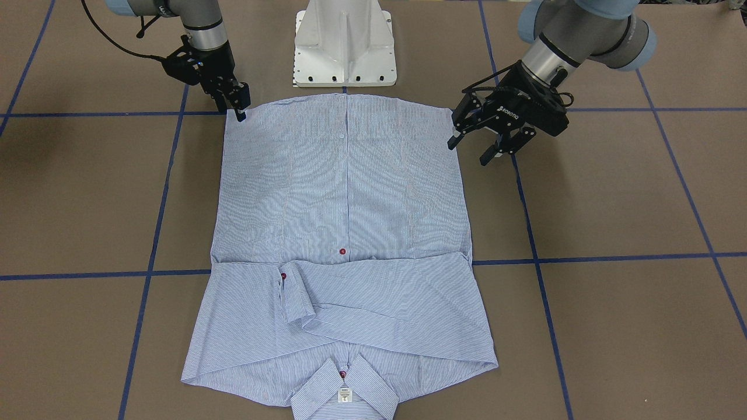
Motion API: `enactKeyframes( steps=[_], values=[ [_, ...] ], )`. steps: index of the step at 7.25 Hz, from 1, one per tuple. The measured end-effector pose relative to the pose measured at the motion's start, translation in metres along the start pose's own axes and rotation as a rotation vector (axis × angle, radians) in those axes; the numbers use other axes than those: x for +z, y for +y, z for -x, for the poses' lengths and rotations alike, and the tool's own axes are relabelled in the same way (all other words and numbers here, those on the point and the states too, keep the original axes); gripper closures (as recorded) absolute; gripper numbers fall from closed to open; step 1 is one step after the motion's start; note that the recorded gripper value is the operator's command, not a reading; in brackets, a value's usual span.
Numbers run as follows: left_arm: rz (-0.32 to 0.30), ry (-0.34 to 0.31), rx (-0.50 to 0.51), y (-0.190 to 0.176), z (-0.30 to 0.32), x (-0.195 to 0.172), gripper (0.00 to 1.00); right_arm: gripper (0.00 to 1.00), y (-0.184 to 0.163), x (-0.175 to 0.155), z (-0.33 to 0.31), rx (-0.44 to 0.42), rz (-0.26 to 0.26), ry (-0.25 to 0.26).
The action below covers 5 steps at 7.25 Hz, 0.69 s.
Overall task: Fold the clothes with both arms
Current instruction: 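Move both grippers to the shirt hem corners nearest the robot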
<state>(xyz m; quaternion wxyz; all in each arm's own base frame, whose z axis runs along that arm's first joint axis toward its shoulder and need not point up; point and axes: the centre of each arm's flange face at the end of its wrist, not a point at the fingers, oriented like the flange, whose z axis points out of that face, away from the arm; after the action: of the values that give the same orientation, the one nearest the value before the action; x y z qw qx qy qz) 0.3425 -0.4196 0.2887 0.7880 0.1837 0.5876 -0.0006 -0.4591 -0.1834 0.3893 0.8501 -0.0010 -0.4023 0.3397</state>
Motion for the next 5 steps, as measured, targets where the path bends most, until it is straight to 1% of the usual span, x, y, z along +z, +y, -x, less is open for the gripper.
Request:
enactKeyframes(
  steps=[1, 3, 4, 5],
  values=[
    [0.000, 0.000, 0.000, -0.0001, -0.0001, 0.0000, 0.21, 0.56, 0.0000, -0.0002, -0.0001, 0.001, 0.001, 0.001],
    [0.000, 0.000, -0.001, -0.0001, -0.0001, 0.0000, 0.21, 0.57, 0.0001, -0.0002, -0.0011, 0.000, 0.003, 0.004],
    [0.000, 0.000, -0.001, -0.0001, -0.0001, 0.0000, 0.21, 0.73, 0.0009, 0.0002, -0.0028, -0.003, 0.004, 0.008],
    [0.000, 0.000, -0.002, -0.0001, -0.0001, -0.0001, 0.21, 1.00, 0.0020, 0.0004, -0.0042, -0.005, 0.005, 0.010]
  ],
)
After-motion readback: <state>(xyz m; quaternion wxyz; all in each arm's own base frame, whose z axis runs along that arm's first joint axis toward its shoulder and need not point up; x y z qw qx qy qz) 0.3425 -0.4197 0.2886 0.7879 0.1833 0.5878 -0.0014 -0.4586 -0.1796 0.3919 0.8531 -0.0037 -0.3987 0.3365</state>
